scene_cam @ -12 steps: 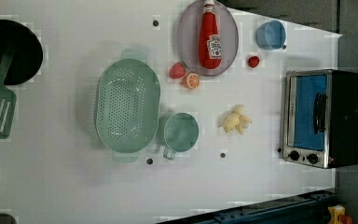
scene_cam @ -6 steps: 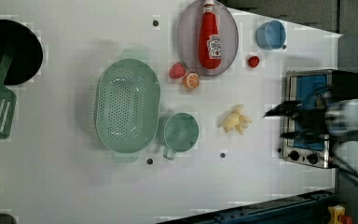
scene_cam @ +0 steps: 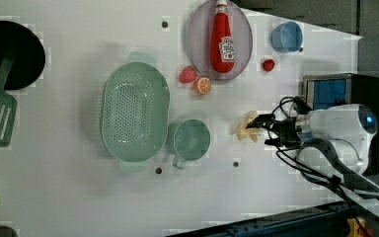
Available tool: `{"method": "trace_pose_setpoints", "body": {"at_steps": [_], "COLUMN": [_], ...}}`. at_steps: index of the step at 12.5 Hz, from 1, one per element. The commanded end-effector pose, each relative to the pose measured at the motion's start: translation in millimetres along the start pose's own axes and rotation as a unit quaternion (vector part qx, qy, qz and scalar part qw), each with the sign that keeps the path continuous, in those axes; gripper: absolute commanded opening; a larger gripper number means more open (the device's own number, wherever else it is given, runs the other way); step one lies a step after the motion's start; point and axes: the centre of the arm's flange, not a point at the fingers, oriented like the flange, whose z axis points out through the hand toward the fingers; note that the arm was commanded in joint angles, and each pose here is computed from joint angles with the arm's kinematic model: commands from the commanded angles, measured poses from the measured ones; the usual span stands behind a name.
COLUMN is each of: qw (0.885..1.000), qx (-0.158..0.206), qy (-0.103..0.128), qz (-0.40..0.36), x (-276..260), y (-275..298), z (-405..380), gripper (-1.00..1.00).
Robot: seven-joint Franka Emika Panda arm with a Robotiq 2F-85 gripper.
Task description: Pick Banana and place it in mug.
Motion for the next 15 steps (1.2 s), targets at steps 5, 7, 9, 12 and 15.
{"method": "trace_pose_setpoints", "body": {"at_steps": [5, 7, 9, 12, 15], "qw": [0.997, 0.997, 0.997, 0.996, 0.995], "qx": [0.022, 0.022, 0.023, 0.036, 0.047], "qy": [0.043, 0.043, 0.045, 0.066, 0.079], "qz": [-0.055, -0.055, -0.055, -0.053, -0.046], "x": [15, 12, 12, 16, 6], "y": [-5, -3, -3, -4, 10], "z": [32, 34, 33, 5, -104], "gripper": [0.44, -0.04, -0.43, -0.43, -0.43]}}
